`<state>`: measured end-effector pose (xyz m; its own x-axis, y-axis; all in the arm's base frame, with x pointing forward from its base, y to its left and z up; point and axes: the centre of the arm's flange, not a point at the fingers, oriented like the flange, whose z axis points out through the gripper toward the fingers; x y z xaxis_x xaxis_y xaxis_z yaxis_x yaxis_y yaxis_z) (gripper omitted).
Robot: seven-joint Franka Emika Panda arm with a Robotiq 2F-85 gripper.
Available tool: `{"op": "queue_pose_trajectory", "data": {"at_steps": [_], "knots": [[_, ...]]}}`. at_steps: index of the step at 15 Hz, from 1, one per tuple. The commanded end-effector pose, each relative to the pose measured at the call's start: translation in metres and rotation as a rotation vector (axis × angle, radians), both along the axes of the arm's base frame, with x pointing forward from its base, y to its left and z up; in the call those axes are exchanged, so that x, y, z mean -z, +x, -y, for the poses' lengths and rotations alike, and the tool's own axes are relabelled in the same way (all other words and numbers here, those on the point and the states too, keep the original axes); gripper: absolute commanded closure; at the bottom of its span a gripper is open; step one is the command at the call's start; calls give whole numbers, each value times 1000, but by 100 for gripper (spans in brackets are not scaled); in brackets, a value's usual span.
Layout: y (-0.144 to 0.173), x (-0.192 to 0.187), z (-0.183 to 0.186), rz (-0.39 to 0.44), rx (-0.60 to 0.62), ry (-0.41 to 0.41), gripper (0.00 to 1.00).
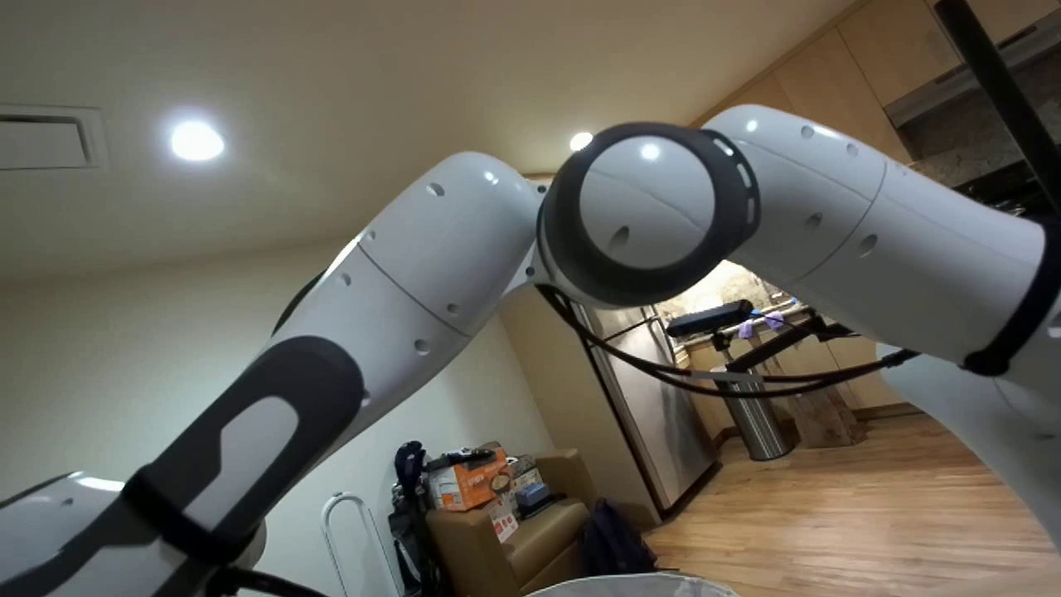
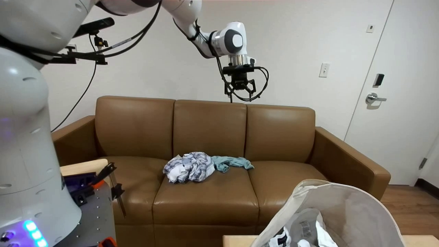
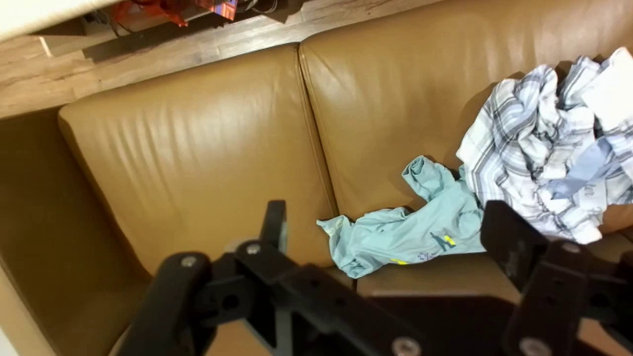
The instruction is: Take the checkered shirt out of the laundry bag and place it on the sofa
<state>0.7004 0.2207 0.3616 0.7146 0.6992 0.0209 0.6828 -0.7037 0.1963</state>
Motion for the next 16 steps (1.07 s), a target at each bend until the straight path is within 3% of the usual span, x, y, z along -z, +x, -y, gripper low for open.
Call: {"op": "queue_pose_trajectory", "data": {"at_steps": [1,6,12,16], "knots": [[-76,-12,28,65,118,18,0],[-121,-18,38,91,209,49,0],[-187,-3,64,72,130,124,0],[-240,14,88,44,199,98,0]]}}
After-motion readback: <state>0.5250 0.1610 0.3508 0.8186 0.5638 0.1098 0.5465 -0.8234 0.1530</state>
